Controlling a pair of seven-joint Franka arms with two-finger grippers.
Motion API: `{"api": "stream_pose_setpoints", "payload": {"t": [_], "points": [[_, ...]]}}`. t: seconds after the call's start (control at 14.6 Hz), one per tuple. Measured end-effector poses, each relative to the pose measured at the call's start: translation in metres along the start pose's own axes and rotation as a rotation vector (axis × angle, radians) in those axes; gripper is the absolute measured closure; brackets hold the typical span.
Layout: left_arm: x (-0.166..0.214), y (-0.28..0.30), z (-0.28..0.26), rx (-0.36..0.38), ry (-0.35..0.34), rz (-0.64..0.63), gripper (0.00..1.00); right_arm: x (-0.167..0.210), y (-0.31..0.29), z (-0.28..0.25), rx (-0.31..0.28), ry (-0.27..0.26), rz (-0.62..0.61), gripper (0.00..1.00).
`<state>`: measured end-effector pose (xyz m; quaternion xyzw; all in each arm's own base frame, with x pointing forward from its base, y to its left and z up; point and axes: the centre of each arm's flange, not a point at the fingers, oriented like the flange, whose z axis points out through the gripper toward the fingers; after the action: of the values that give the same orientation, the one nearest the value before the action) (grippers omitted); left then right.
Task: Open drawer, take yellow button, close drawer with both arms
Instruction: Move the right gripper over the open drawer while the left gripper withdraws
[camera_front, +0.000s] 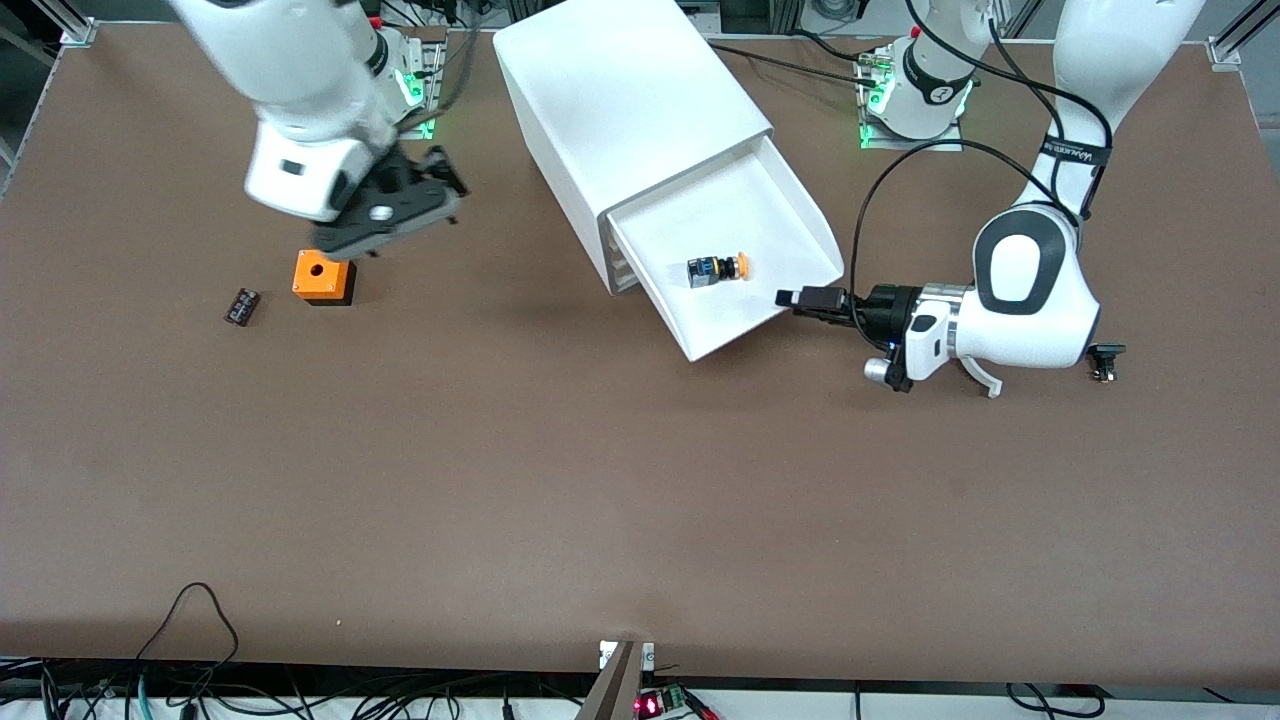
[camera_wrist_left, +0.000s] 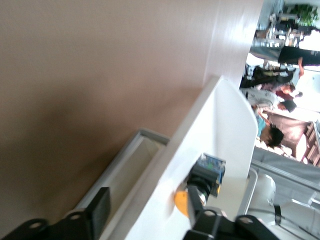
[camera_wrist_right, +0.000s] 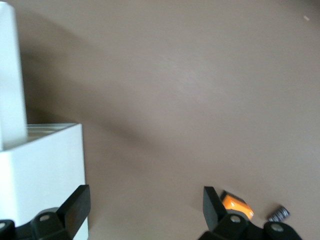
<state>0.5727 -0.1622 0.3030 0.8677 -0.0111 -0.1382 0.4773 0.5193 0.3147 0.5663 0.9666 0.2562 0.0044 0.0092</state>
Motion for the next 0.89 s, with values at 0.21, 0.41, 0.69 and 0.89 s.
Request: {"api": "stream_pose_setpoints", "payload": {"t": [0.21, 0.41, 0.69, 0.89], "points": [[0.004, 0.01, -0.048, 0.047, 0.138, 0.026, 0.0, 0.027, -0.047, -0.003, 0.011, 0.048, -0.082, 0.0], [-0.004, 0.015, -0.116, 0.084, 0.262, 0.038, 0.0, 0.048, -0.117, -0.008, 0.039, 0.187, -0.267, 0.0], [-0.018, 0.026, -0.162, 0.25, 0.301, 0.109, 0.0, 0.067, -0.195, 0.01, 0.087, 0.248, -0.444, 0.0], [-0.033, 0.068, -0.206, 0.509, 0.291, 0.238, 0.0, 0.069, -0.237, 0.024, 0.097, 0.244, -0.577, 0.0]]}}
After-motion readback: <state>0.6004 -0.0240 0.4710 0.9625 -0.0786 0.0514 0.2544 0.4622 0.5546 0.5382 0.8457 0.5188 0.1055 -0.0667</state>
